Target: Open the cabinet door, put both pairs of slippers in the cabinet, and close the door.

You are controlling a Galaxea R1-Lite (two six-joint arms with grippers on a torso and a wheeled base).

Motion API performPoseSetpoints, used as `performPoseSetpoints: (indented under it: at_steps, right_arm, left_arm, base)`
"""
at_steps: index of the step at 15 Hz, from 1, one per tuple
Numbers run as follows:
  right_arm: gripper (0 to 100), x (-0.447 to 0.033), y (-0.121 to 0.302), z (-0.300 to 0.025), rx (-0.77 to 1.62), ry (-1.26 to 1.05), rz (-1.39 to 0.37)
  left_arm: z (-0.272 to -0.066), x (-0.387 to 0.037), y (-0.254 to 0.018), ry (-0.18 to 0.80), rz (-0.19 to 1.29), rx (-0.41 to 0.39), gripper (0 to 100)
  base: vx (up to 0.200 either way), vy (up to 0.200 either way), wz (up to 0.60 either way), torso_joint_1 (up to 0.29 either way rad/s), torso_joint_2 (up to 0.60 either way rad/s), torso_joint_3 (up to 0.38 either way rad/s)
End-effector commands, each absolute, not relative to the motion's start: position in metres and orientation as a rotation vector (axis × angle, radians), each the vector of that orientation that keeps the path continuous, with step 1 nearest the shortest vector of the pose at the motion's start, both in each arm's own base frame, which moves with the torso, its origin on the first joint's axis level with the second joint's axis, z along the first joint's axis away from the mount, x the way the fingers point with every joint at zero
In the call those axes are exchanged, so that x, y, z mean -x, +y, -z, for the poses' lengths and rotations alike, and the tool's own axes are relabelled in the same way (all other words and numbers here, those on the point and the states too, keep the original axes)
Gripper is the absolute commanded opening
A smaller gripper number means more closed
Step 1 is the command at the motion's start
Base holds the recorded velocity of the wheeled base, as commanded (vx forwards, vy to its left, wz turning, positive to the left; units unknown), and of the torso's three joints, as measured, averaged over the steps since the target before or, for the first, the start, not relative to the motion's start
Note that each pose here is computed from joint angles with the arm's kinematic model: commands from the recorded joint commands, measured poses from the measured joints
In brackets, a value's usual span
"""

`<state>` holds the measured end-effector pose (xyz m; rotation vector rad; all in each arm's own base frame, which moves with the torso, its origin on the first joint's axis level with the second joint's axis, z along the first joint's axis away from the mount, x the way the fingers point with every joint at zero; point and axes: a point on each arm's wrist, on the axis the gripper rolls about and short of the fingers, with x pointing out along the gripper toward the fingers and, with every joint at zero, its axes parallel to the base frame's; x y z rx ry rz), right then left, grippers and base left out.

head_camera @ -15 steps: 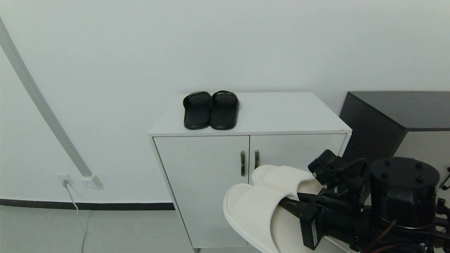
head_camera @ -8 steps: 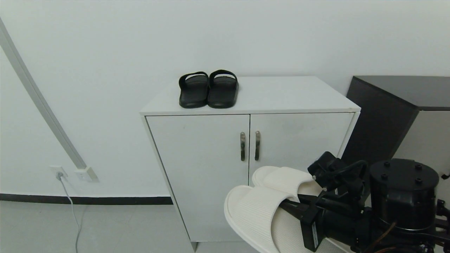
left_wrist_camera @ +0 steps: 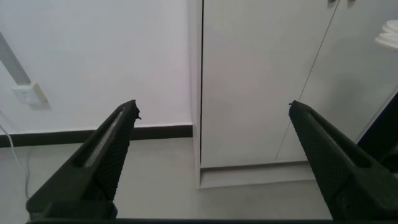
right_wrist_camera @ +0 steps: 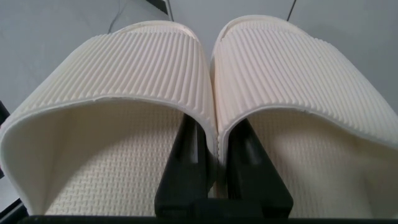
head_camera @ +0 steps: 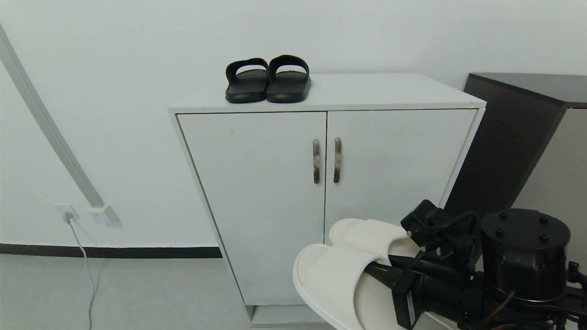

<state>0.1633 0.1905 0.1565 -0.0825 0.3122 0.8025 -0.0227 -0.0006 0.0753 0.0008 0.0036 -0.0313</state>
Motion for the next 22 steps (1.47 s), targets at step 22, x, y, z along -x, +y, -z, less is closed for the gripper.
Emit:
performPoseSetpoints:
  at_steps: [22]
  right_arm:
    - [0,-0.162,0.189,-0.155,0.105,0.308,-0.806]
  left_arm:
    - [-0.192,-0.02,-0.004,0.037,0.197,0.048,100]
  base:
    - [0.0,0.0,0.0,-0.012,0.14,0.124]
